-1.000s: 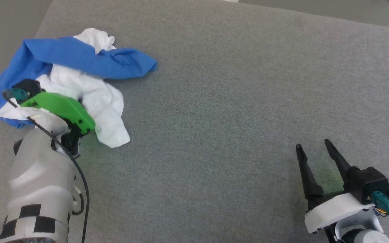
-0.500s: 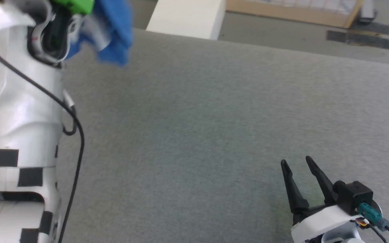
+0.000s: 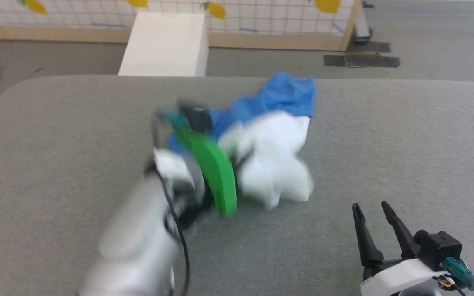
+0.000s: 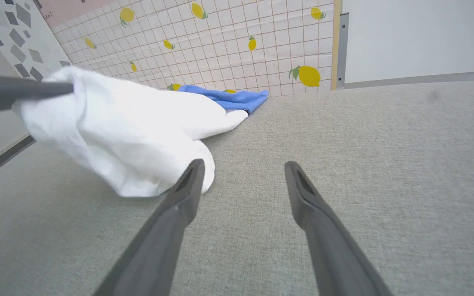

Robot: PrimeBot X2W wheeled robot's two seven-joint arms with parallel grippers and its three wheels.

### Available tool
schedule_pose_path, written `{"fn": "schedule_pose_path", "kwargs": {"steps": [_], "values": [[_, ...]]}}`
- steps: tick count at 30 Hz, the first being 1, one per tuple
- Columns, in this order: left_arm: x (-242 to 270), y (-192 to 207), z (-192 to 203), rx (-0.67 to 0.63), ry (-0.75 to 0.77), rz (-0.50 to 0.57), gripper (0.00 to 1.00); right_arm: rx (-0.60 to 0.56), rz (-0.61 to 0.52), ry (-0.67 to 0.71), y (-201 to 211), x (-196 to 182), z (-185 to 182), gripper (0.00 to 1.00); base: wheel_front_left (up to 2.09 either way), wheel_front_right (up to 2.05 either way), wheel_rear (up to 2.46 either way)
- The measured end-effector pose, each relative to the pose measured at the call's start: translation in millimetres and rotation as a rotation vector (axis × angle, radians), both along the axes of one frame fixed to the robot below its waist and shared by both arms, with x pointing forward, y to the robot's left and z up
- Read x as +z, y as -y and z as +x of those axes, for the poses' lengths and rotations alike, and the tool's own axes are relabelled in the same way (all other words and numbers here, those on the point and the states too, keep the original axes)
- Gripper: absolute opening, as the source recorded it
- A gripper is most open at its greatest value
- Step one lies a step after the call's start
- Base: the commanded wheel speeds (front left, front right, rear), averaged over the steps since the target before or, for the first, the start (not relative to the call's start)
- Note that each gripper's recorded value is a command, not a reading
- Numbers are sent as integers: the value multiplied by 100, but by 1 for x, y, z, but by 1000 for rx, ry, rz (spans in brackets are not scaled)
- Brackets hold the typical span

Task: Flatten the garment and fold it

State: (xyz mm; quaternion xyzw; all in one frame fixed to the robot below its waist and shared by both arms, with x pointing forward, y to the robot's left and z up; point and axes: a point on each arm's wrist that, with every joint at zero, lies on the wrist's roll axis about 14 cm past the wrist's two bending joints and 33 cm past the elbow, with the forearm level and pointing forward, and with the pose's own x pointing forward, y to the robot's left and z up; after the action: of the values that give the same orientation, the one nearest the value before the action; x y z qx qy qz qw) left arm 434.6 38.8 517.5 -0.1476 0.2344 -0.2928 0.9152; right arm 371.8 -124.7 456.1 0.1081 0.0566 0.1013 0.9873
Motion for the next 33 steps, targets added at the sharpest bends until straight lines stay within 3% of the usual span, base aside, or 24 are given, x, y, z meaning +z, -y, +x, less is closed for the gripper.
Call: {"fn": "schedule_pose_path", "kwargs": {"steps": [4,7,8,9,13,17,21,24,28,33], "values": [[-83,18,-60,-62,-253,72,0,-37,-3,12,12,3,-6,100,0,0,0],[-101,20,-79,-53,-318,66,0,-45,-3,17,14,4,-7,100,0,0,0],[-98,19,-78,-35,-318,42,77,-43,-3,15,14,4,-8,100,0,0,0],[-91,18,-74,-5,-300,4,100,-37,-3,12,12,3,-9,100,0,0,0],[-39,-5,-41,156,-145,-187,100,-22,-1,19,7,5,-8,100,0,0,0],[12,-64,-16,378,91,-273,100,-16,6,35,5,11,-7,100,0,0,0],[25,-137,-22,591,349,-118,100,-11,16,41,3,14,-5,100,0,0,0],[21,-164,-39,671,469,-2,100,-7,5,3,3,9,-2,100,0,0,0],[1,-177,-56,715,471,98,100,10,-18,-70,1,3,15,100,0,0,0],[-11,-183,-62,767,442,107,100,36,-55,-27,-10,37,75,100,0,0,0]]}}
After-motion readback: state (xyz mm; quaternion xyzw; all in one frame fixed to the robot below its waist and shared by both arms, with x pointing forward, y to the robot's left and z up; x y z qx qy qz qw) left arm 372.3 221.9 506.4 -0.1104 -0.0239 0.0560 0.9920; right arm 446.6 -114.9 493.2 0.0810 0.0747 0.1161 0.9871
